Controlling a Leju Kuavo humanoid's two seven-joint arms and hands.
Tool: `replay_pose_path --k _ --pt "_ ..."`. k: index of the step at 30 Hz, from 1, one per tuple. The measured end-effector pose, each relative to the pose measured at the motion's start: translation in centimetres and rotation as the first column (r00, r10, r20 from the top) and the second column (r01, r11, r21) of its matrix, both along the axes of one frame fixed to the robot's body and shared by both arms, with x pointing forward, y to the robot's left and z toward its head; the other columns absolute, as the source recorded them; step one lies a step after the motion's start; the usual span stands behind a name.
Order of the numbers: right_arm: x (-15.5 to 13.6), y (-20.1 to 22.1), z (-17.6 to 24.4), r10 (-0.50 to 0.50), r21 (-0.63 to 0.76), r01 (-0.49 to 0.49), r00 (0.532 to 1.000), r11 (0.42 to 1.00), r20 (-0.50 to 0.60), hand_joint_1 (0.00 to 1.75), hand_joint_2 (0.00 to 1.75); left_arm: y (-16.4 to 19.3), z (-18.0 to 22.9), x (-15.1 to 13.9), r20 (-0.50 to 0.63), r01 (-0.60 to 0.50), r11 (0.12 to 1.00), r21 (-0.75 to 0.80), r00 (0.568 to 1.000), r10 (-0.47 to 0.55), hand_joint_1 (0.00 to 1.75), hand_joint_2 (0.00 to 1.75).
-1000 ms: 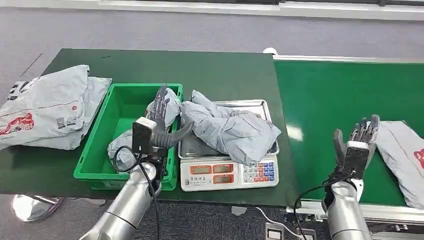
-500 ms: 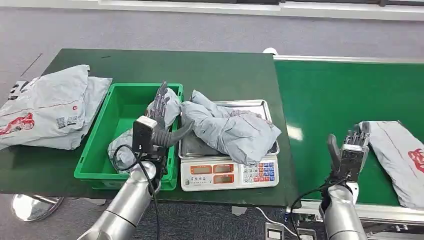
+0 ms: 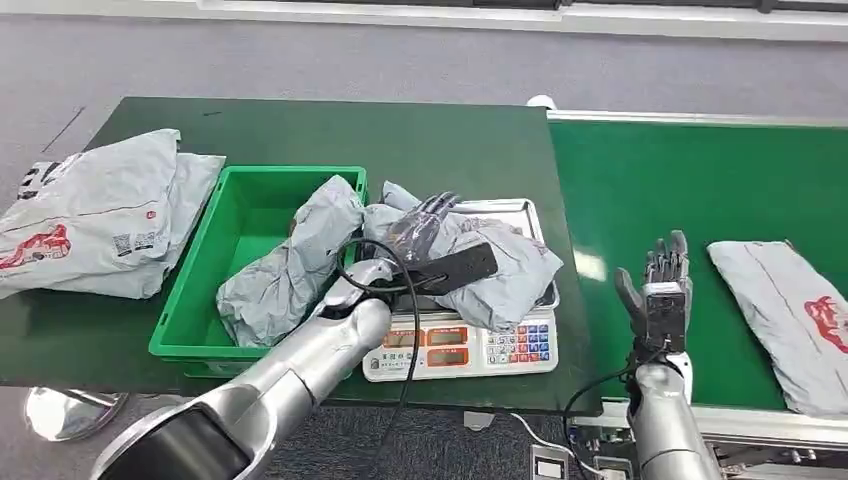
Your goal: Moved the parcel from conveyor to table for the left to box.
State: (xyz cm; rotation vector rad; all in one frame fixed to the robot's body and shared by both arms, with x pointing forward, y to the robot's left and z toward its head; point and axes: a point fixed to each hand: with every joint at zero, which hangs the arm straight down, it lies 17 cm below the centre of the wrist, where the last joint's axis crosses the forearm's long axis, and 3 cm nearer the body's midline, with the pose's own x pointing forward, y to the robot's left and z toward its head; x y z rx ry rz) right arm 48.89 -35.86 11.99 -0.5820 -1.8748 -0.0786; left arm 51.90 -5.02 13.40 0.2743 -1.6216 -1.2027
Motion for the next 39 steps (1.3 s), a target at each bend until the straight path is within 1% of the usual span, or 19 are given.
replay_pose_path --k 3,7,12,33,36,38,39 --pt "0.0 0.0 -0.1 -0.003 0.004 0.003 1.0 1.0 -0.001 0.0 1.75 0.1 -0.4 0.0 -0.003 0.006 1.0 0.024 1.0 -0.005 0.0 1.75" --pt "-0.1 0.0 -0.2 0.004 0.013 -0.004 1.0 1.0 -0.005 0.0 1.75 0.5 -1.9 -0.1 -0.04 -0.007 0.995 0.104 0.999 0.011 0.0 1.75" --pt "-0.2 -0.2 -0.5 -0.004 0.026 0.004 1.0 1.0 -0.008 0.0 1.75 0.7 -2.9 -0.4 -0.041 -0.01 0.985 0.17 0.999 0.017 0.0 1.75" --pt "-0.3 -0.4 -0.6 -0.016 0.038 0.016 1.0 0.999 -0.01 0.0 1.75 0.7 -3.5 -0.6 -0.043 0.001 0.981 0.196 0.999 0.008 0.0 1.75" --pt "-0.3 -0.4 -0.6 -0.014 0.032 0.014 1.0 0.999 -0.012 0.0 1.75 1.0 -4.5 -0.8 -0.09 0.002 0.974 0.227 0.996 0.019 0.0 1.75" --pt "-0.3 -0.3 -0.6 -0.013 0.029 0.014 1.0 0.999 -0.012 0.0 1.75 1.7 -5.8 -1.1 -0.147 -0.001 0.957 0.289 0.988 0.046 0.0 1.75" --pt "-0.3 -0.4 -0.6 -0.016 0.028 0.016 1.0 0.999 -0.012 0.0 1.75 2.3 -6.7 -1.3 -0.182 -0.004 0.945 0.327 0.981 0.067 0.03 1.75"
